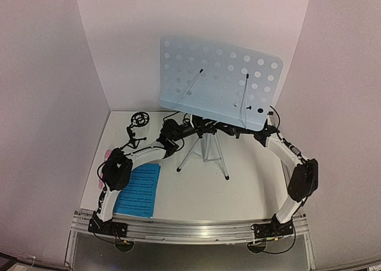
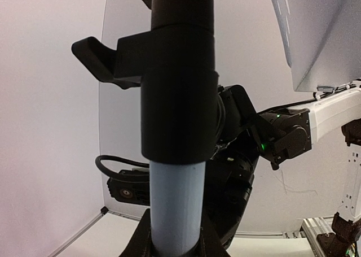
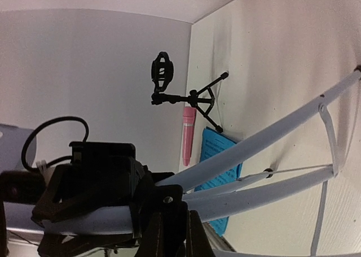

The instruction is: Pack up the instrument practice props

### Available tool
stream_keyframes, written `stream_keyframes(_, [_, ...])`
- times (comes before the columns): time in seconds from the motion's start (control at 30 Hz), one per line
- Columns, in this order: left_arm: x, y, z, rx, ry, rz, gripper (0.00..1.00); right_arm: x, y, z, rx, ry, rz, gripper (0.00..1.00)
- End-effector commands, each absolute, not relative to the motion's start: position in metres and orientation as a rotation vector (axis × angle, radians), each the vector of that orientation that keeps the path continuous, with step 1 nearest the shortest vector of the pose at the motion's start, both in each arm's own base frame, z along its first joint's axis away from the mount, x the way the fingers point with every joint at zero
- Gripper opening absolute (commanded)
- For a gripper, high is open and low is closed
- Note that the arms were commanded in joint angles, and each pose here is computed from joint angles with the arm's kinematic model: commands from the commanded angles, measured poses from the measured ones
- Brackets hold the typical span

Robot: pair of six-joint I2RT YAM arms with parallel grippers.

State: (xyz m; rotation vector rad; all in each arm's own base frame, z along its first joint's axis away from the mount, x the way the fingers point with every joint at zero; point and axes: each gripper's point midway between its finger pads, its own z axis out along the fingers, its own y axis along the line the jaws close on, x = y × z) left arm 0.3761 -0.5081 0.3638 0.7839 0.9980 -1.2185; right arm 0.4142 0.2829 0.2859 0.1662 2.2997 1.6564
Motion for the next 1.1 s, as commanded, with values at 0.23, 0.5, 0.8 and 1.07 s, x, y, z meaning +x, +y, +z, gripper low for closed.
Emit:
stream_keyframes(0.23, [0.369, -0.499, 0.405, 0.713, 1.062, -1.425, 0.00, 0.377, 0.300, 0.297, -0.841, 1.758, 1.434, 0.00])
stream_keyframes(0.5, [0.373, -0.499, 0.397, 0.743, 1.086, -1.432, 0.00, 0.366, 0.303, 0.269, -1.182, 1.475, 1.268, 0.00])
stream_keyframes(0.8, [0.383, -0.500, 0.397, 0.727, 1.084, -1.413, 0.00, 0.403, 0.288, 0.242, -1.442, 1.164, 0.527, 0.00])
stream_keyframes(1.07, [0.394, -0.495, 0.391, 0.717, 1.108, -1.397, 0.00, 0.426, 0.282, 0.253, -1.532, 1.007, 0.221, 0.00])
